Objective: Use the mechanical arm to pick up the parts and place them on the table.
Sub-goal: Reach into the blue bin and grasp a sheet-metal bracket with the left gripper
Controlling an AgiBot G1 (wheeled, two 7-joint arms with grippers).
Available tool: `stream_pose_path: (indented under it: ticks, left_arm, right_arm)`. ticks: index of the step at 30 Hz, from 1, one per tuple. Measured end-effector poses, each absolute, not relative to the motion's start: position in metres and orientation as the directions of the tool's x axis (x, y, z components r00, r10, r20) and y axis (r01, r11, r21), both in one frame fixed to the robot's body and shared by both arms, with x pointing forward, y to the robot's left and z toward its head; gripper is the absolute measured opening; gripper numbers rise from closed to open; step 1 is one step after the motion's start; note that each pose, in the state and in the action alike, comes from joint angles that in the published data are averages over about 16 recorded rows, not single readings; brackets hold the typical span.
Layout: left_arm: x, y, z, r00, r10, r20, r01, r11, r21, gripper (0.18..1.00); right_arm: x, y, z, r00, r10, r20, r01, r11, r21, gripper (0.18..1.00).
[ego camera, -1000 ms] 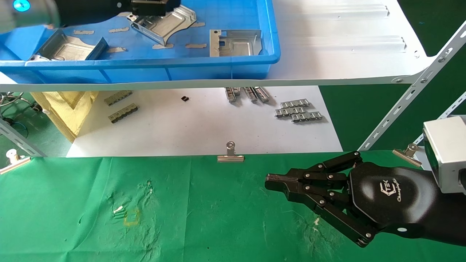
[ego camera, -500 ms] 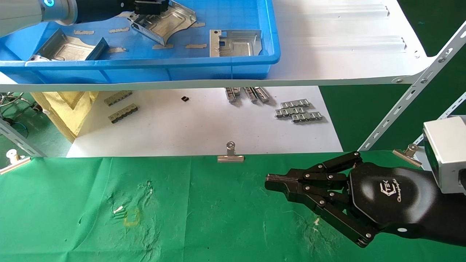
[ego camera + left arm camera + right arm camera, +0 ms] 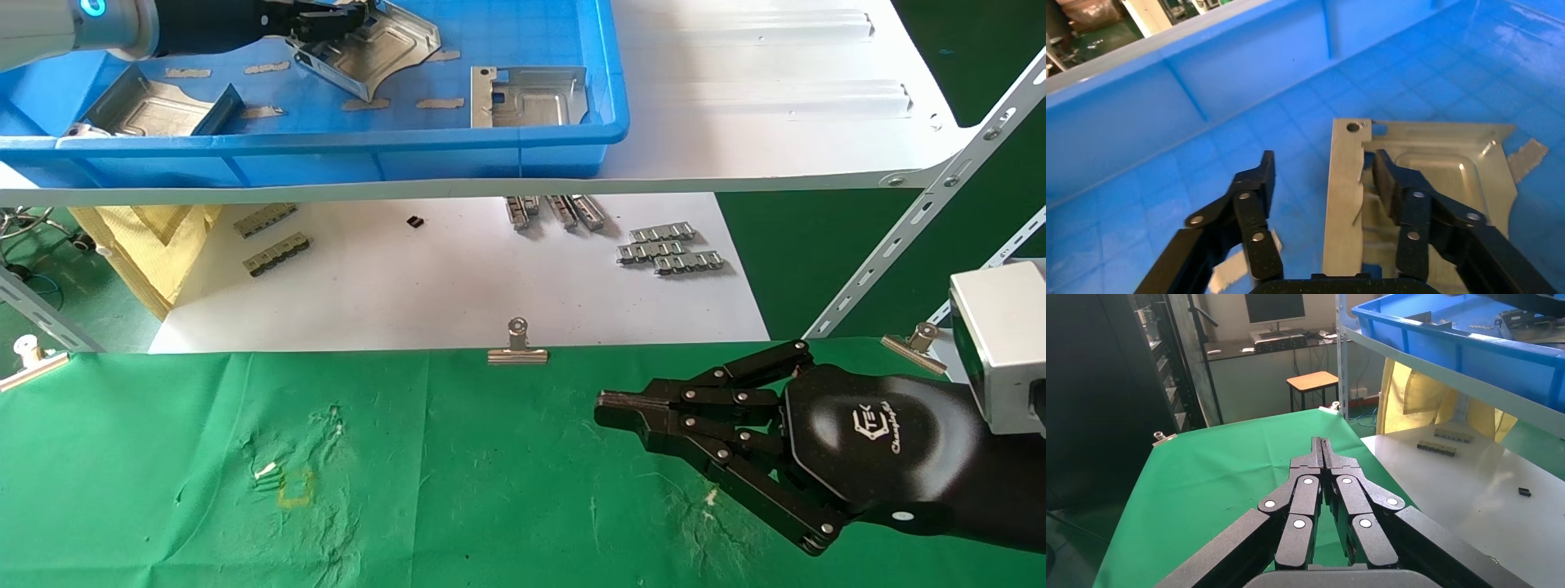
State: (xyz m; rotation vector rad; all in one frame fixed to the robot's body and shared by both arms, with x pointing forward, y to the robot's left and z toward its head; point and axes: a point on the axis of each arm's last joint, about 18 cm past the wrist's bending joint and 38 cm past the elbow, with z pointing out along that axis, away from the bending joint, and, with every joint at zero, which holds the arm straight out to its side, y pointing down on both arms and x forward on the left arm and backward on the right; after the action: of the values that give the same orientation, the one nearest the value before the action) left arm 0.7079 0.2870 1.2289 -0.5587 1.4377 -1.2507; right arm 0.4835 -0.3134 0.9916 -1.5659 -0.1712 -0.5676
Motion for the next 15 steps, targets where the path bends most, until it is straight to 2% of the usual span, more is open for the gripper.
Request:
stream_pose_path:
  ticks: [9,15]
  left_arm:
    - [0.7042,0.2907,1.2246,-0.319,-0.851,-0.418,0.277,0.338,-0.899,0.487]
    - [0.6991,0.2906,1.2263,-0.345,-0.841,-0.416,0.288,0.327,-0.9,0.366]
  right_arm:
    - [0.4835,-0.3134,0.9916,0.862,-0.232,0.451,0.443,-0.092,-0.892,0.192]
    - [0.4835,-0.3134,0.9916,0.862,-0.232,0.451,0.443,-0.092,-0.892,0.192]
